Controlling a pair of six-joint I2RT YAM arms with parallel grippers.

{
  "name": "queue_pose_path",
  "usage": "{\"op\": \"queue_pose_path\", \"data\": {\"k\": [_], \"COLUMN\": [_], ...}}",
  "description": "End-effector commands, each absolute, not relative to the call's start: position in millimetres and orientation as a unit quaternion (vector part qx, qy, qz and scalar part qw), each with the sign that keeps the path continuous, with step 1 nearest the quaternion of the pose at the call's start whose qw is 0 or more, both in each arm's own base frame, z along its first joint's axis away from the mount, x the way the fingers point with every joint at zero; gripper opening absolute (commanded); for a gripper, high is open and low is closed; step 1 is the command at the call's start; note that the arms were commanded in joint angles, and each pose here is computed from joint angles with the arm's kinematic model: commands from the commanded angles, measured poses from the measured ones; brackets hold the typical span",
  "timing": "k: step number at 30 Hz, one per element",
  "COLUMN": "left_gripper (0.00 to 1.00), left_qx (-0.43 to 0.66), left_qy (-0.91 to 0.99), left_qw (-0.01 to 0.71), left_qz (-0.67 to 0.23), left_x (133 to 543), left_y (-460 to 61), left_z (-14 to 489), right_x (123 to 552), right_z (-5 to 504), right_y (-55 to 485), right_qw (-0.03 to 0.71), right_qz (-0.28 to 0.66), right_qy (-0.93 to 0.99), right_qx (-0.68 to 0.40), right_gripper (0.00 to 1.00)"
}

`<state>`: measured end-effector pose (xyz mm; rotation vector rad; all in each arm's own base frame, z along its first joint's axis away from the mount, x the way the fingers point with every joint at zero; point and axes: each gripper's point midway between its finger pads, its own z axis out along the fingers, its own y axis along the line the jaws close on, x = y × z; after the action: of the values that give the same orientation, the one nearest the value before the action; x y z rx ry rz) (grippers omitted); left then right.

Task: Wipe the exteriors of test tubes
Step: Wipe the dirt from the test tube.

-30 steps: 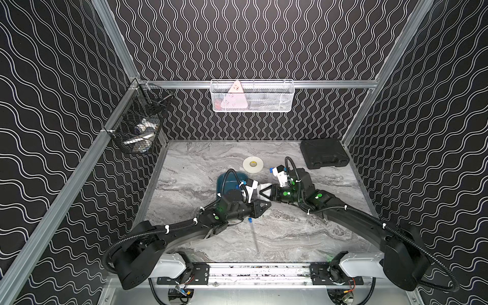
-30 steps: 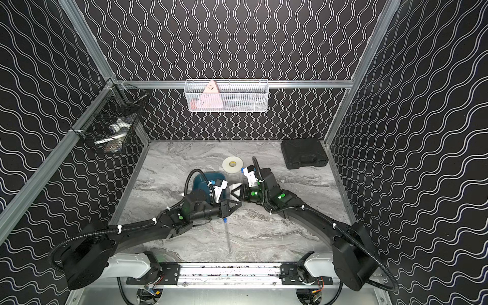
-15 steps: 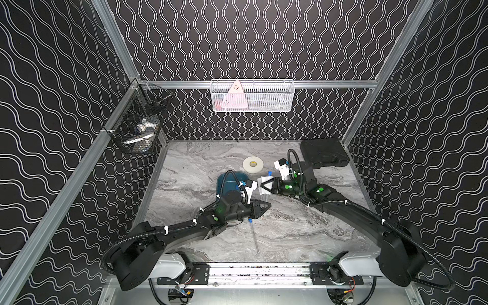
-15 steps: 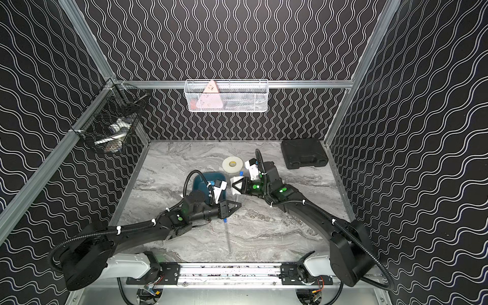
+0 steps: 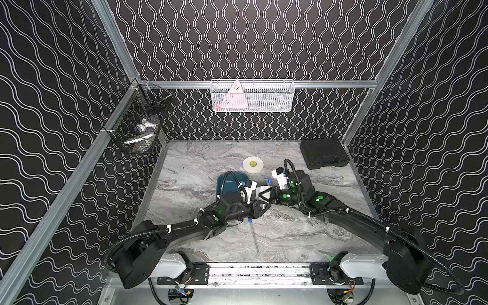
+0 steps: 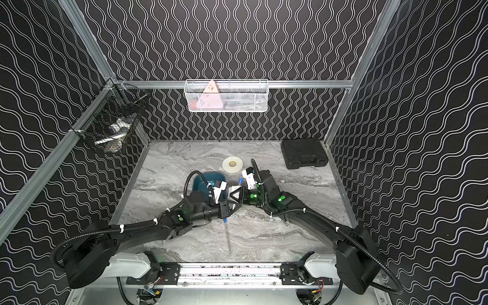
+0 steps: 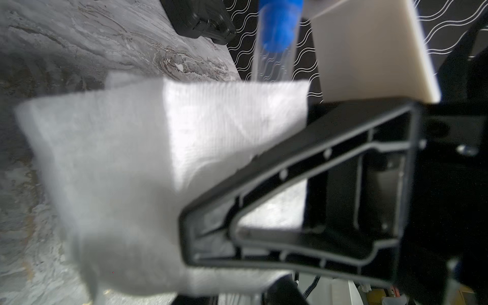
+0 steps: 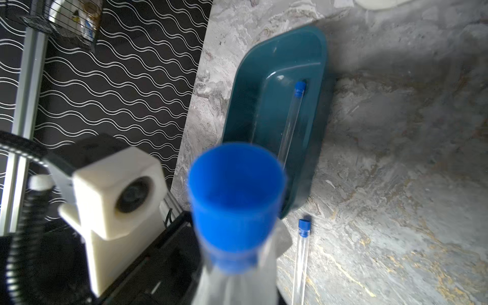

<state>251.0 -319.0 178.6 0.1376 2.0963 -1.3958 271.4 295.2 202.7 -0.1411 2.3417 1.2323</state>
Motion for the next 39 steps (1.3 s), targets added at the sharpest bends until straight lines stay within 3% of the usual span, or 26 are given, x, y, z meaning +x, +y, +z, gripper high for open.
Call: {"op": "queue_pose_path", "data": {"k": [1, 4, 13, 22, 33, 39], "left_gripper": [0.29, 0.28, 0.14, 0.13, 0.28, 0.37], "left_qx": [0.048, 0.049, 0.058, 0.051, 0.045, 0.041], "left_qy": [0.789, 0.789, 0.786, 0.782, 0.793, 0.804], "left_qw": [0.313, 0.315, 0.319, 0.32, 0.325, 0.358], "left_qz": [-0.527, -0.525, -0.527, -0.532, -0.513, -0.474], "left_x": [251.8, 251.4, 253.1, 257.0, 249.4, 248.1], "left_y": [-315.9, -314.4, -318.5, -320.8, -304.7, -279.5], "left_z": [183.0, 183.9, 187.7, 187.3, 189.5, 206.8], "right_x": [287.5, 292.7, 282.5, 256.0, 277.0, 267.4], "right_z": [218.1, 222.9, 211.8, 193.3, 211.9, 200.4], "right_y": [291.8, 295.1, 297.2, 313.2, 292.9, 286.5], "right_qw": [0.265, 0.263, 0.239, 0.219, 0.253, 0.233], "right_qz": [0.452, 0.453, 0.473, 0.481, 0.441, 0.424], "right_qy": [0.85, 0.848, 0.845, 0.847, 0.858, 0.87], "right_qx": [-0.064, -0.075, -0.068, -0.059, -0.079, -0.099], "right_gripper": [0.17, 0.17, 0.18, 0.21, 0.17, 0.17]}}
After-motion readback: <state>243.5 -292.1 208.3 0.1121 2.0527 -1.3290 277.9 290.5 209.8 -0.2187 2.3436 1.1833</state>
